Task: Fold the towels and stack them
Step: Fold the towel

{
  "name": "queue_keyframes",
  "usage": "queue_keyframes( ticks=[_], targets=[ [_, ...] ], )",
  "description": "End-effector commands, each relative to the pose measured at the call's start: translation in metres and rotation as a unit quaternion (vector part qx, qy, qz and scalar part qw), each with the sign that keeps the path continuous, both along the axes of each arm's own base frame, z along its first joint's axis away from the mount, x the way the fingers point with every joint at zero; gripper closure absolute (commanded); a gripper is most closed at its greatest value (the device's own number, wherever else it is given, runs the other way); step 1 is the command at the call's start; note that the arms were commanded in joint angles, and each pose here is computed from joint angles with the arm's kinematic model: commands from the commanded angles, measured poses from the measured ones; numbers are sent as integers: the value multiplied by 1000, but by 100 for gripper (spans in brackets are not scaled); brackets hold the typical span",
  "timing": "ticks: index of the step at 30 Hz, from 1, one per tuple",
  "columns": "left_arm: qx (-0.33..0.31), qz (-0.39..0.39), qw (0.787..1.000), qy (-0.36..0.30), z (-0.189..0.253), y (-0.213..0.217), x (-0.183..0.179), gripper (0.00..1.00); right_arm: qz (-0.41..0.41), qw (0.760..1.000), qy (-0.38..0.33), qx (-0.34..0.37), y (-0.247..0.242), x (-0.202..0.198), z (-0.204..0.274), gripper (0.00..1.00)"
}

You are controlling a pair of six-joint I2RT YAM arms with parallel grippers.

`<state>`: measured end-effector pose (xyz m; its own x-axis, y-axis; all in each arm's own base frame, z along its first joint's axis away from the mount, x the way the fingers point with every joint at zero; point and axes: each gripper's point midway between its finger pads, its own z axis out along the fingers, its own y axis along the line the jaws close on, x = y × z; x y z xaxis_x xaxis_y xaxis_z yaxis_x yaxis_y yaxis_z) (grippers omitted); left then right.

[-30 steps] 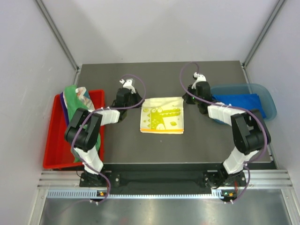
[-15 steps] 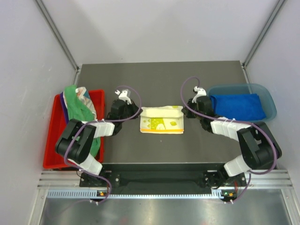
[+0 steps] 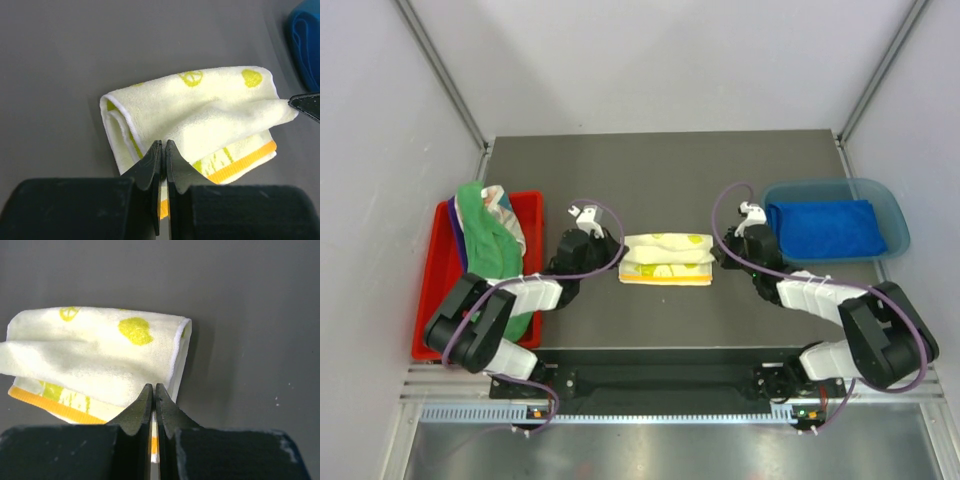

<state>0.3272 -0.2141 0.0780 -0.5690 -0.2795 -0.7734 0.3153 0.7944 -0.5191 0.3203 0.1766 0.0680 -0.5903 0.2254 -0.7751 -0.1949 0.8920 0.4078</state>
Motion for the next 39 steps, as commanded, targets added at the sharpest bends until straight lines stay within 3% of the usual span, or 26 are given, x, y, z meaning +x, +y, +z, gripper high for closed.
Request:
queue_keyframes(
  ticks=[1, 16, 20, 22, 27, 36, 39],
  targets=[
    [-14, 5, 999, -45, 25, -5, 0, 99, -6, 999, -38, 20, 6, 0, 20, 100],
    [1, 16, 999, -33, 11, 7, -25, 99, 0, 999, -34, 31, 7, -24, 13, 100],
    [2, 8, 1000, -21, 0, 3, -32, 94, 2, 999, -28, 31, 8, -29, 6, 100],
    [2, 9, 1000, -14, -6, 4, -35, 83, 3, 999, -23, 35, 8, -32, 2, 94],
    [-4, 7, 1000, -15, -2, 5, -40, 69, 3, 999, -21, 39, 7, -38, 4, 76],
    [32, 95, 995, -11, 31, 41, -37, 66, -24, 999, -16, 33, -6, -46, 30, 71],
    [21, 71, 997, -10, 47, 30, -37, 68, -21, 999, -22, 35, 1, -43, 45, 71]
  ],
)
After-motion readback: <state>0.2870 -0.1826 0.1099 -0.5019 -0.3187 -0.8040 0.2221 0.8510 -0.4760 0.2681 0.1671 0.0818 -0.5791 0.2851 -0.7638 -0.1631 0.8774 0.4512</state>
